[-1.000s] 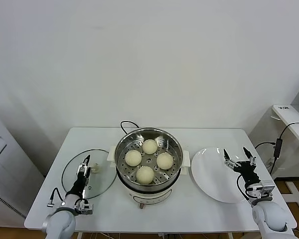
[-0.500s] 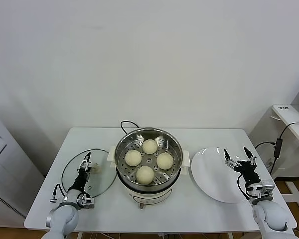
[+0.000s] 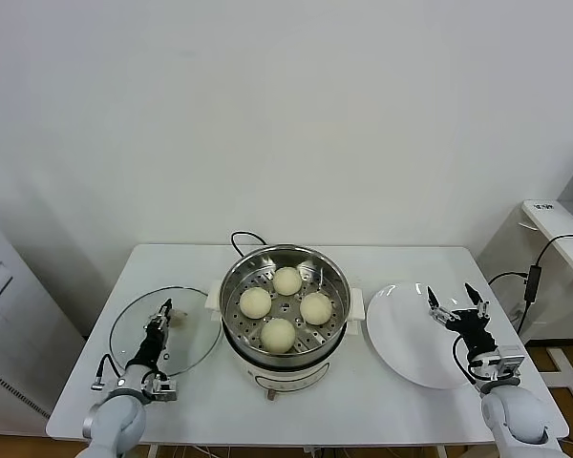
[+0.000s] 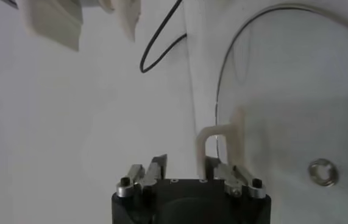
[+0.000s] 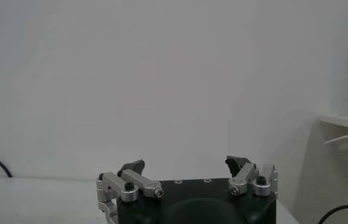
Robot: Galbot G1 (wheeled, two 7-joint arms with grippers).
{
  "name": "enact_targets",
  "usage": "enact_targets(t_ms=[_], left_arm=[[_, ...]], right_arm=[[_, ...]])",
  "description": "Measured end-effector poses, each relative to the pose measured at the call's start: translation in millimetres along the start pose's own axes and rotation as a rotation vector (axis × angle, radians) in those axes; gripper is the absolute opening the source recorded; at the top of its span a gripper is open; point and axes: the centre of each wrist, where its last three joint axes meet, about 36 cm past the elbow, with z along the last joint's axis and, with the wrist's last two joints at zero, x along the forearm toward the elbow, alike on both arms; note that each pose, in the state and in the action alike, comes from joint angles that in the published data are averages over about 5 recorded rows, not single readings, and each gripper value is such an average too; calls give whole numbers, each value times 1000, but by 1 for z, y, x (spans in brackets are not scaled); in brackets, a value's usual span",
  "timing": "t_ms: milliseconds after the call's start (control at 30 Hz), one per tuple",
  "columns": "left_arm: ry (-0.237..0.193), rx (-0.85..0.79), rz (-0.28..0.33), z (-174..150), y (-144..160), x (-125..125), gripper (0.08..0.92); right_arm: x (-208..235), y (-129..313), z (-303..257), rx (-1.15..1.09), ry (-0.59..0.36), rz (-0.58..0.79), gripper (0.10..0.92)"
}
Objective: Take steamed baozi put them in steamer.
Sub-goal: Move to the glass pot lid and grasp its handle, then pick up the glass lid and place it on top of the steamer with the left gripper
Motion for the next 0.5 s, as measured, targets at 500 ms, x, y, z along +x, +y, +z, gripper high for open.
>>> enact_targets(t_ms=[500], left_arm=[[42, 46, -113, 33, 74, 0, 114]], right_arm=[[3, -3, -6, 14, -22, -28, 823]])
